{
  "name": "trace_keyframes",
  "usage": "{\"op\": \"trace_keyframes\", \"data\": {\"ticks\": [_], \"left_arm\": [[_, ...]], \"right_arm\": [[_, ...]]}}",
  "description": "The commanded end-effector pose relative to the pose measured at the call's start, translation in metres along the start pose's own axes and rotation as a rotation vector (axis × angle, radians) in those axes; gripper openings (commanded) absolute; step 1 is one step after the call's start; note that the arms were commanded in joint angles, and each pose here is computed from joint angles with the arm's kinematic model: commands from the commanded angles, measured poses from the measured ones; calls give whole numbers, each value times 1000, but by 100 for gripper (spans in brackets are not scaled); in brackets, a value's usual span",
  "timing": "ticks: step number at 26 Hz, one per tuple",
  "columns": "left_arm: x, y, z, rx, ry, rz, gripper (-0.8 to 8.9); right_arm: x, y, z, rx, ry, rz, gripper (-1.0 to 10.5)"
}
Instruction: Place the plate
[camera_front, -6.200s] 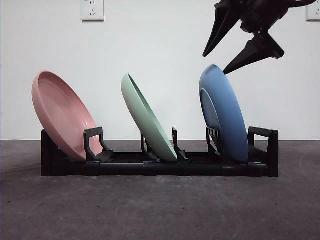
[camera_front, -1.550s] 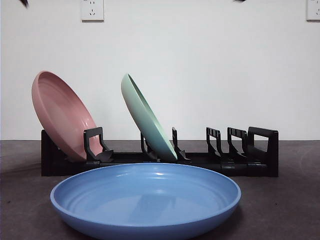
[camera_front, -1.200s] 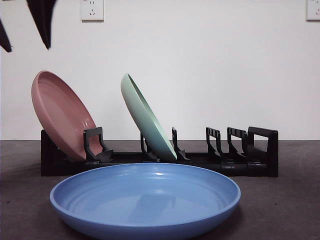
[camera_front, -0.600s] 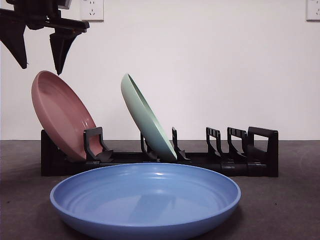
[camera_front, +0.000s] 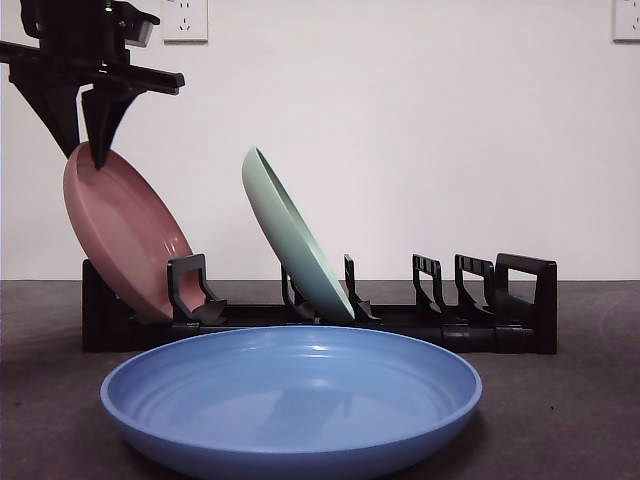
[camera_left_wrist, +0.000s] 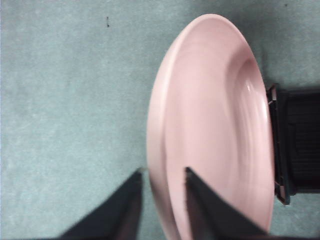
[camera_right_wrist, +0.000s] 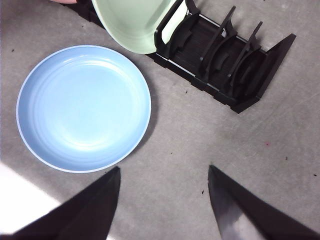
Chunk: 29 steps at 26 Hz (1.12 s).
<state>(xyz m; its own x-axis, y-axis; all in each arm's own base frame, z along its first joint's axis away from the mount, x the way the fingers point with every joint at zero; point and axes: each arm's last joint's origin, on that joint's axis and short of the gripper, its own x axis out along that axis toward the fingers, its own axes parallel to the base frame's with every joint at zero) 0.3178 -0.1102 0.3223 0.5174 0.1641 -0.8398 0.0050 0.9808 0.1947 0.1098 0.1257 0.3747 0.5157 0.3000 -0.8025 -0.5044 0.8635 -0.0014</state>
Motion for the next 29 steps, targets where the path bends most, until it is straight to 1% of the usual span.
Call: {"op": "trace_keyframes", "data": {"ticks": [1,6,10,12,14,16,20,25,27,29], "left_arm": [[-6,1,7,6,-22,32,8],[-35,11,18,-2,-56,93,8],[-77,27,25,-6,-74,150,8],[-94,34,21,2,-57,164,8],[-103,39,14,-3,-39,170,8],[-111,42,7,-15,-54,161,8],[-125,46,-17,-49,-65,146,8],[-125,47,-67,-75,-26,127,8],[-124,44,-89,-86,-24,60,8],[-122,41,-106,-104,-28,-54,8]], "right_arm": [[-3,2,3,9,-15,5,279],[-3,2,3,9,-18,2,279],[-3,0,3,6,-27,-43,279],[-3,0,3,1,-23,-44,279],[-3,0,3,-1,-19,-45,279],[-3,0,2,-2,-17,-47,279],[-3,0,2,-2,-13,-50,279],[-3,0,2,-3,-13,-52,279],[-3,0,2,-3,-15,-59,279],[-3,-1,2,-3,-19,-73,279]]}}
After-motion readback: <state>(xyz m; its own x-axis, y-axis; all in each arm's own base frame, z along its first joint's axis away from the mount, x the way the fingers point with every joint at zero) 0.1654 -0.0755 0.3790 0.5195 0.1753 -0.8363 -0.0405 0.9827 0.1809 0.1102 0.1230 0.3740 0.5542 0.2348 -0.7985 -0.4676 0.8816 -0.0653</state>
